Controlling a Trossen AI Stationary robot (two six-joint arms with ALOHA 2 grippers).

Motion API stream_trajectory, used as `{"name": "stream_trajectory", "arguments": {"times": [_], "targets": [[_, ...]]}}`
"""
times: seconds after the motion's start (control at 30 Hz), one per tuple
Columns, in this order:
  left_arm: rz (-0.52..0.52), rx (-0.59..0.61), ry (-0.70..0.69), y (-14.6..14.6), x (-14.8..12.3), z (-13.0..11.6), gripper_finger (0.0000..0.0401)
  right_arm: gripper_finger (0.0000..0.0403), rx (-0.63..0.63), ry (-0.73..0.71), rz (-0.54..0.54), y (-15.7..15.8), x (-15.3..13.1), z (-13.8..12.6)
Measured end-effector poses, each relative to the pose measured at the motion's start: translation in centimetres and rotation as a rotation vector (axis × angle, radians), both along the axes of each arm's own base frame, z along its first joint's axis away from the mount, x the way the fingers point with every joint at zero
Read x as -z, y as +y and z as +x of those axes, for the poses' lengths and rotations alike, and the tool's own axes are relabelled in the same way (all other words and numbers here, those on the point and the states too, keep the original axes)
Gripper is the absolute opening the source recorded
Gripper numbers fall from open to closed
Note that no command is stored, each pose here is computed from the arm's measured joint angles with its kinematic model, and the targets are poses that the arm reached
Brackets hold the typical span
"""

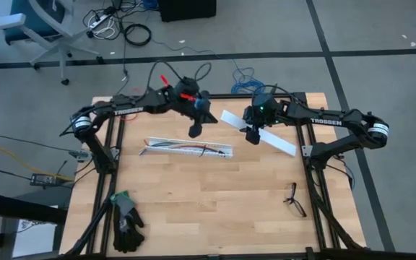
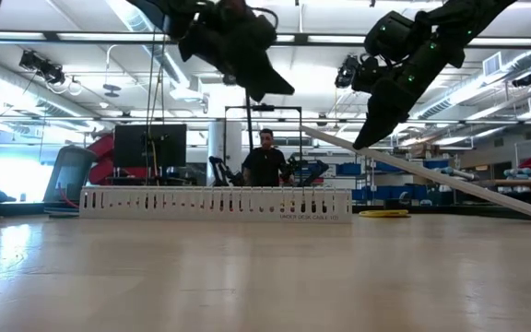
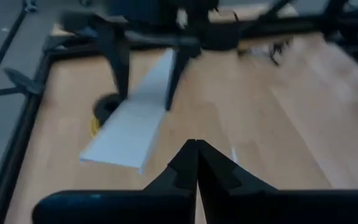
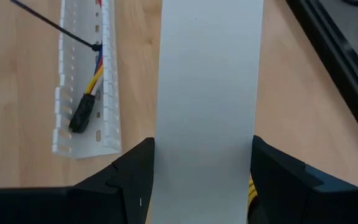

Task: Ziptie cables
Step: Close the white cable duct

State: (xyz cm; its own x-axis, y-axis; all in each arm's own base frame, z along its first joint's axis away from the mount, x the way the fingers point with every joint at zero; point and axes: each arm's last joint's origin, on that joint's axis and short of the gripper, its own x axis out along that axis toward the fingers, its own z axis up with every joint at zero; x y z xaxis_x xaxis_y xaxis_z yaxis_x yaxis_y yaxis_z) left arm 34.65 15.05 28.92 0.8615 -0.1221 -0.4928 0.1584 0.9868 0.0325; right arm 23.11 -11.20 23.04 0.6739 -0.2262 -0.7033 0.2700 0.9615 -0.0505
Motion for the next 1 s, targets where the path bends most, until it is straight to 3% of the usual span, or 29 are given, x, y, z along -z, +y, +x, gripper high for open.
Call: {"name": "stream_trajectory", "arguments": {"times": [0.23,0.7,0.87,1.0], "targets": [[0.014,0.010,0.076,-1.0,1.5,0.8,0.0056,0.0229,0.016,0.000,0.000,-0.4,0.0,-0.2],[0.011,0.025,0.047,-1.6,1.1,1.2,0.0253,0.0229,0.025,-0.001,0.005,-0.5,0.0,-0.2],[-0.065,-0.042,0.091,-2.3,1.3,1.3,0.0270,0.0229,0.025,0.000,0.005,-0.5,0.0,-0.2],[-0.043,-0.061,0.121,-2.9,1.8,1.7,0.0271,0.0229,0.025,0.000,0.005,-0.5,0.0,-0.2]]}}
